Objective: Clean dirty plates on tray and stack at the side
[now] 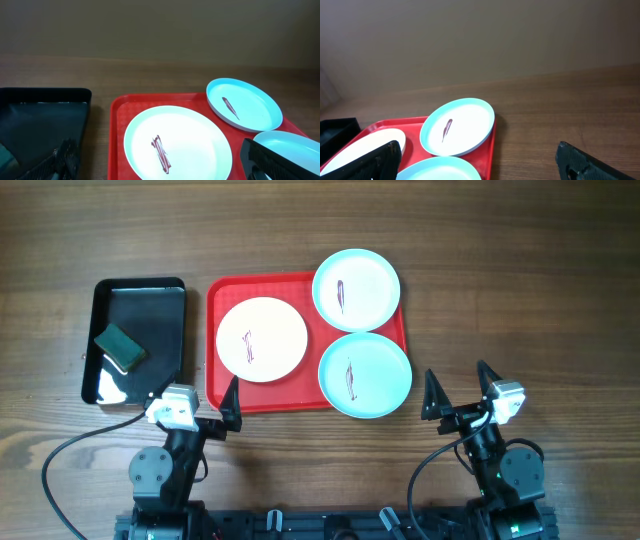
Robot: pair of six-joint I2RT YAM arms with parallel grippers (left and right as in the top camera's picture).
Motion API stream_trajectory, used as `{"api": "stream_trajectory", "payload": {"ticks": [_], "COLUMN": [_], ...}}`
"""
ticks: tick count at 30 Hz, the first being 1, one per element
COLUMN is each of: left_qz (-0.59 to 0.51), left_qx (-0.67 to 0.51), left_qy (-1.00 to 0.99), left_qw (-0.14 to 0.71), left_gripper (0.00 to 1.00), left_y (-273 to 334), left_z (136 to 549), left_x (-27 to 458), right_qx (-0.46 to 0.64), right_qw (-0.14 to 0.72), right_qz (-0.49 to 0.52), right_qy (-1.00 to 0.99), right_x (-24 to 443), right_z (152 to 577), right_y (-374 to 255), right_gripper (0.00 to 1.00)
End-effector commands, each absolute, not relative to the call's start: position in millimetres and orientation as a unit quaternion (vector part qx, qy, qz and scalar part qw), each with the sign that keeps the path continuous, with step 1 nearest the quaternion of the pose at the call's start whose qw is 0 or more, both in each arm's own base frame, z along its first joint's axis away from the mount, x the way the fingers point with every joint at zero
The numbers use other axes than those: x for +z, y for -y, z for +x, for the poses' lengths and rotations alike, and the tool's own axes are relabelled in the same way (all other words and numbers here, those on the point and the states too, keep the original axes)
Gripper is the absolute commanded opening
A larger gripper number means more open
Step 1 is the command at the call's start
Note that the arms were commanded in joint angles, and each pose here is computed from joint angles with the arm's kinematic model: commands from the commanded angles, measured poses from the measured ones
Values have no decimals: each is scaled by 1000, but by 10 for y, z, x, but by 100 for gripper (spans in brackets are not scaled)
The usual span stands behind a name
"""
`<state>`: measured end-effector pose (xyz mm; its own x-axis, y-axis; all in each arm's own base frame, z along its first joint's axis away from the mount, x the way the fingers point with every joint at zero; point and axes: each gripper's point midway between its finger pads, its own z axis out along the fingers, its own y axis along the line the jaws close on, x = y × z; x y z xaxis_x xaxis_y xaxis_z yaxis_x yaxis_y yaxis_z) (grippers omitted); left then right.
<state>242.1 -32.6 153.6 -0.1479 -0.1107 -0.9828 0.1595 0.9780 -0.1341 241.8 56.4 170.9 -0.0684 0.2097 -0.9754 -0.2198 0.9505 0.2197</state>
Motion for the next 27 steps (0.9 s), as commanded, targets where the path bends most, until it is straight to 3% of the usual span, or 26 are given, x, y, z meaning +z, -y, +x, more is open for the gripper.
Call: {"api": "stream_trajectory", "payload": {"ticks": [1, 22, 27], "left_qz": [16, -15, -40], "left_qx": [-91, -62, -75], "left_qy": [-753, -754, -736], "left_qw": [651, 654, 671], "left_gripper": [100, 100, 100], "left_y": [289, 142, 113], "left_z": [2430, 2447, 2423], "left_x": [1496, 1492, 1802], "right_qx": [160, 157, 170], "right_qw": [679, 682, 708], "right_qz": [-13, -12, -21], "right_qy": [-716, -715, -685], "right_x": [1691, 1701, 2034], "right_z": [2414, 2418, 2372], "right_y": [-597, -585, -617], "right_gripper": [100, 100, 100]}}
